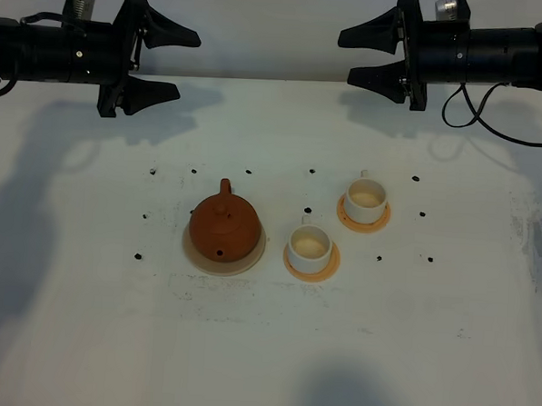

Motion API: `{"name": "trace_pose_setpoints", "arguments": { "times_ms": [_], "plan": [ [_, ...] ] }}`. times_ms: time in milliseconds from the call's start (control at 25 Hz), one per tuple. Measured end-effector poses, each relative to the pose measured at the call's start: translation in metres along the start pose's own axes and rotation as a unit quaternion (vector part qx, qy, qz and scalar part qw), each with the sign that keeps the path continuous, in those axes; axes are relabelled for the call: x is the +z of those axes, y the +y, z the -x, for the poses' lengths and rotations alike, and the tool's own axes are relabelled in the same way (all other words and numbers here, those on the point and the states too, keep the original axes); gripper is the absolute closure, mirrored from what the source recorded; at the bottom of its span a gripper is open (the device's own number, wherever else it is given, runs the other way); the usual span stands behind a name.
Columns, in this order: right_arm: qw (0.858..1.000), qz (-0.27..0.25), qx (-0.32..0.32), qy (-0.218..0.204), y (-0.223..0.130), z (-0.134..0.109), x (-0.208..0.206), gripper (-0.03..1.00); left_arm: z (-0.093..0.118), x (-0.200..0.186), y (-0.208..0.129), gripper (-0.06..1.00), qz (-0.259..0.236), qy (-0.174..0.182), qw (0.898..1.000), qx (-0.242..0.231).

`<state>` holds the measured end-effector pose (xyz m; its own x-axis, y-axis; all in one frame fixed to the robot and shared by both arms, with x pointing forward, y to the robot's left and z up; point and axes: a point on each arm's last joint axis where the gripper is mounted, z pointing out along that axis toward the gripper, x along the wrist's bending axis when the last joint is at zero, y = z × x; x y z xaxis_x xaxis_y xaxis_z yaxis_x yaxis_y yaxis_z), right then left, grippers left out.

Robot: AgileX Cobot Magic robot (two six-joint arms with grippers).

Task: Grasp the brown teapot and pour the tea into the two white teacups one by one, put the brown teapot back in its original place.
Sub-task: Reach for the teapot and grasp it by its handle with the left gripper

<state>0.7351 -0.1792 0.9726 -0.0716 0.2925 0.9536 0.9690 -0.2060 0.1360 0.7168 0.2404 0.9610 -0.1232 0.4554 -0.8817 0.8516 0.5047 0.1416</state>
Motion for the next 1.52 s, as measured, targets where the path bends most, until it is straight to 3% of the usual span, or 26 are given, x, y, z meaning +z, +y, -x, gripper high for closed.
{"name": "trace_pose_setpoints", "arguments": {
  "times_ms": [800,960,1240,1520],
  "plan": [
    [1.000,0.000,0.000,0.000,0.000,0.000,0.000,0.39,-0.001,0.000,0.003,0.20,0.015,0.006,1.000,0.002],
    [1.000,0.001,0.000,0.000,0.000,0.000,0.000,0.39,-0.002,0.000,0.006,0.20,0.031,0.015,0.998,0.056],
    [1.000,0.026,0.006,0.003,0.005,0.000,0.000,0.39,0.002,-0.006,0.015,0.20,0.080,0.041,0.985,0.148],
    [0.999,0.029,-0.019,0.004,0.005,-0.001,0.000,0.39,0.046,-0.020,0.033,0.20,0.115,0.008,0.964,0.240]
  ]
}}
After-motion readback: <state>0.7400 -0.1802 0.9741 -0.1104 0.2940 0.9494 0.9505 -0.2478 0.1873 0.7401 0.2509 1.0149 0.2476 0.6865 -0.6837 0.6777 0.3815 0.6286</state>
